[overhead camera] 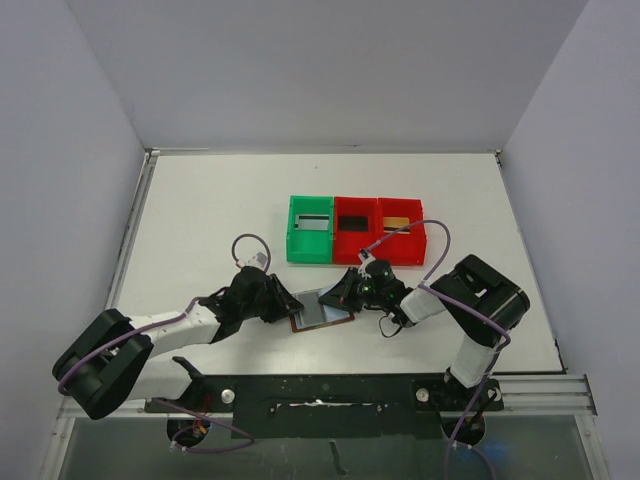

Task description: Take the credit cards out of the card holder

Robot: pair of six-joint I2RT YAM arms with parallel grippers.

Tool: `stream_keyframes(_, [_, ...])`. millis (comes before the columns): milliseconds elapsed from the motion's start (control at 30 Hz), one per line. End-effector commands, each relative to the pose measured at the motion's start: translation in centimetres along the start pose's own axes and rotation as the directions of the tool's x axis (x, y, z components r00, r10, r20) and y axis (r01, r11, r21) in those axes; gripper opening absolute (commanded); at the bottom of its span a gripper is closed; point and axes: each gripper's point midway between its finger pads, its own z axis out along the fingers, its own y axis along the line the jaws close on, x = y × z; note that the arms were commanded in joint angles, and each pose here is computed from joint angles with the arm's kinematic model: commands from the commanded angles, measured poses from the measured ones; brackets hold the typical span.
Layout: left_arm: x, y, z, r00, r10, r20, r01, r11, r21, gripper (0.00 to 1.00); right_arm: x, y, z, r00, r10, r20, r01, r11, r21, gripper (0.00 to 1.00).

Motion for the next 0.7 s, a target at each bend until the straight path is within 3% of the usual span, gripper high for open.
stream_keyframes(0, [-0.5, -2.0, 0.1, 1.000, 0.013, 0.012, -0.013, 0.998, 0.069, 0.25, 1.7, -5.9, -0.6, 0.999, 0.040, -0.031, -0.032, 0.977, 0.210, 0.00])
stream_keyframes(667, [-0.3, -4.2, 0.5, 0.999, 0.030, -0.014, -0.027, 0.988, 0.150, 0.26, 1.6, -5.9, -0.7, 0.999, 0.041, -0.036, -0.033, 0.978, 0.205, 0.00])
